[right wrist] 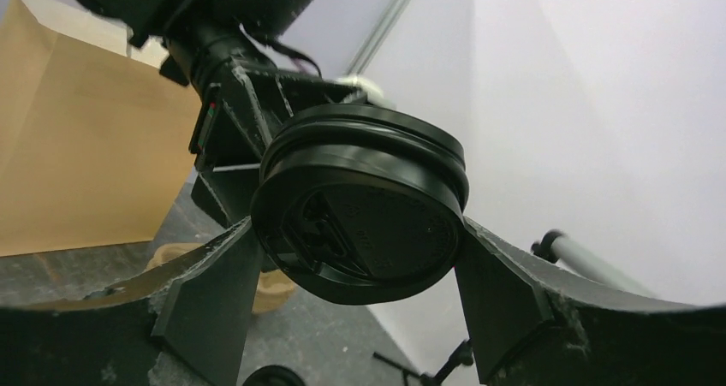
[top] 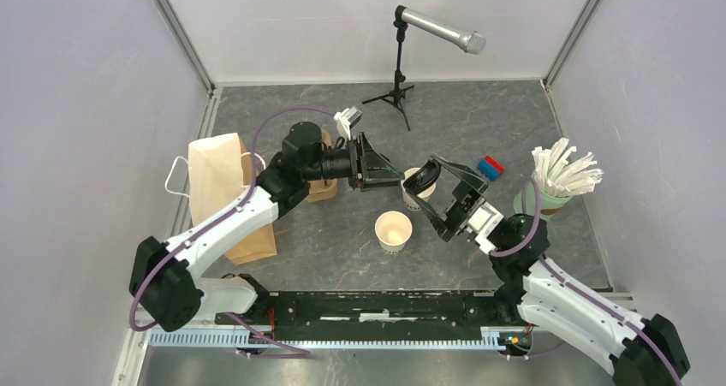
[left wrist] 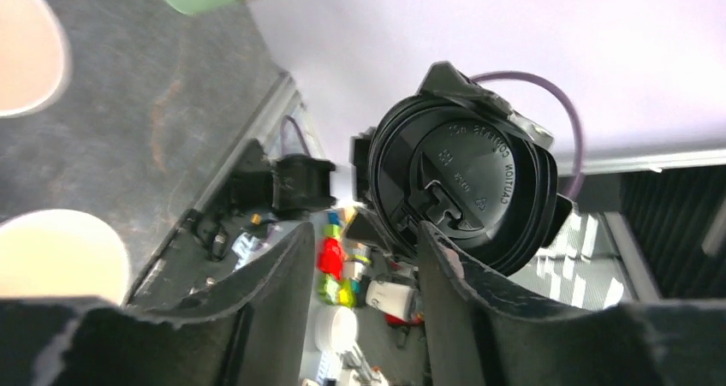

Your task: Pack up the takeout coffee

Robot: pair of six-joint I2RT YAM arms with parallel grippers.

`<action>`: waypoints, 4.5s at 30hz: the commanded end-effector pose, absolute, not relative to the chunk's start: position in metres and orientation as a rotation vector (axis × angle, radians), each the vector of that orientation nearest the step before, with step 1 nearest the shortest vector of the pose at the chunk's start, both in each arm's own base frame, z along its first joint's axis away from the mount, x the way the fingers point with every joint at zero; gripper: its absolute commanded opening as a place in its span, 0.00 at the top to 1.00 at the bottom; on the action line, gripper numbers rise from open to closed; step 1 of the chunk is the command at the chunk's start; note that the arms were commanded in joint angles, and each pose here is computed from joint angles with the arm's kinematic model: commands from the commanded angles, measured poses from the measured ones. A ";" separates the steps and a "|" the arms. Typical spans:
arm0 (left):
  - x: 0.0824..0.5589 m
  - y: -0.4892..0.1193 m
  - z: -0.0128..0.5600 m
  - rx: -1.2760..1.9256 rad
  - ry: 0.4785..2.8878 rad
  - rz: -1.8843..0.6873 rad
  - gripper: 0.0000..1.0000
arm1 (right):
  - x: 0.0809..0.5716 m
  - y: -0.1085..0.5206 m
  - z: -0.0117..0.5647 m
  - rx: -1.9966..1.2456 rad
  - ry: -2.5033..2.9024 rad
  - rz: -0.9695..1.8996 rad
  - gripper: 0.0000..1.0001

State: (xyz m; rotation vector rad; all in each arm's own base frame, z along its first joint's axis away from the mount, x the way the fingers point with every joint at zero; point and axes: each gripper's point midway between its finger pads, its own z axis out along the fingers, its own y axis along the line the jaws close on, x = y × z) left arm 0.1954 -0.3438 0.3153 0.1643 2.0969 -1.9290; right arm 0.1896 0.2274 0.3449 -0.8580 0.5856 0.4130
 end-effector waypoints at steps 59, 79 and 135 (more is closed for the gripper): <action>0.217 -0.262 0.174 0.056 2.323 -1.256 0.37 | 0.184 0.271 0.153 -0.992 2.385 0.271 0.13; 0.212 -0.270 0.161 0.056 2.347 -1.331 0.37 | 0.183 0.274 0.152 -1.034 2.355 0.304 0.05; 0.205 -0.280 0.142 0.059 2.408 -1.353 0.38 | 0.173 0.276 0.152 -1.168 2.379 0.360 0.07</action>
